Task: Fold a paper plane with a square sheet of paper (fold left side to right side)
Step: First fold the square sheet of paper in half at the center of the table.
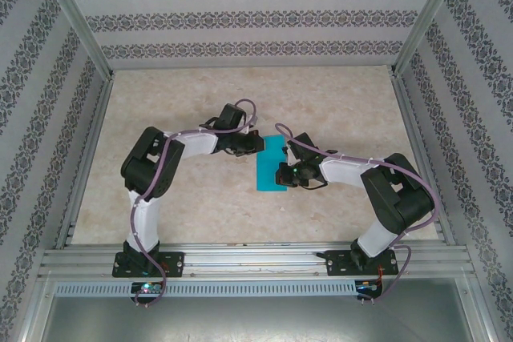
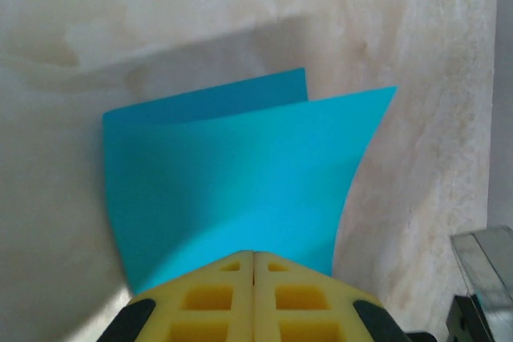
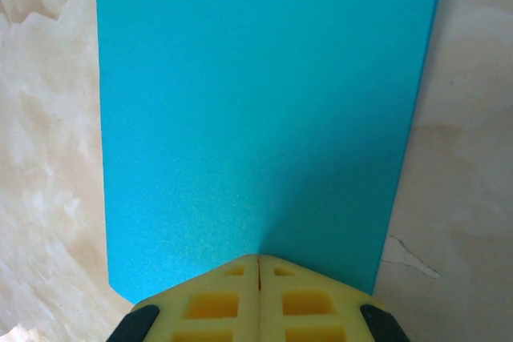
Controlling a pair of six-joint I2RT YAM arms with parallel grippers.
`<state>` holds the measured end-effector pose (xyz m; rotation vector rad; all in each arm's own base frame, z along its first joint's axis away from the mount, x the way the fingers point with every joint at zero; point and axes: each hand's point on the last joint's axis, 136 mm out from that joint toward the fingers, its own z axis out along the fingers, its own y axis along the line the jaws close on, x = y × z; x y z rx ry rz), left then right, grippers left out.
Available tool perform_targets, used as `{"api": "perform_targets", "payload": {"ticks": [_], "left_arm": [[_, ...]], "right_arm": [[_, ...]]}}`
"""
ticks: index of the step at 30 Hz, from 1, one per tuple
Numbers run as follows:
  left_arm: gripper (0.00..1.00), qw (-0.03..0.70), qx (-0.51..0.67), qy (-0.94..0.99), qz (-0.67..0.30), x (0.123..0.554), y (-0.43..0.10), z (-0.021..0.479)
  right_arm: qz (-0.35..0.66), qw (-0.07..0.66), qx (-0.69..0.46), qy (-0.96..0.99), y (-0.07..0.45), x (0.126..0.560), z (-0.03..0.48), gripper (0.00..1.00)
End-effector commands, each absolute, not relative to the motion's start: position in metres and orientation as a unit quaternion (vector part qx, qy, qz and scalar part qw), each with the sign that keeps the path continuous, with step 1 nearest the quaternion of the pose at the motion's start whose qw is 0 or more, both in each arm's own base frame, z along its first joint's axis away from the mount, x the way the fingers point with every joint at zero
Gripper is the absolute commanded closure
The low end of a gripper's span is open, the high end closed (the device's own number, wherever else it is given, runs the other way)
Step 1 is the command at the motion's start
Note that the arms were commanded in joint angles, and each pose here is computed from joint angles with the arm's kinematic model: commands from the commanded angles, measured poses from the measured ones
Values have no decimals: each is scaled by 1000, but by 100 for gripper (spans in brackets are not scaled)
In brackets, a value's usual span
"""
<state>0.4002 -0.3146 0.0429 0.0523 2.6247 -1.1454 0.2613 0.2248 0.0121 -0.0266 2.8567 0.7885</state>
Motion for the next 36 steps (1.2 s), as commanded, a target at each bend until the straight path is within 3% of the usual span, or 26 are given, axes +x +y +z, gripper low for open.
{"api": "perform_targets", "payload": {"ticks": [1, 16, 29, 36], "left_arm": [[94, 167, 25, 901, -400, 423, -321, 49], [94, 174, -21, 928, -330, 446, -287, 0], [95, 187, -39, 932, -308, 492, -255, 2], [94, 214, -16, 922, -323, 488, -256, 47]], "right_arm": [[176, -10, 12, 984, 185, 213, -31, 100], [169, -18, 14, 985, 182, 209, -33, 100], [171, -24, 14, 985, 183, 208, -33, 100], [183, -16, 16, 983, 188, 213, -28, 100]]}}
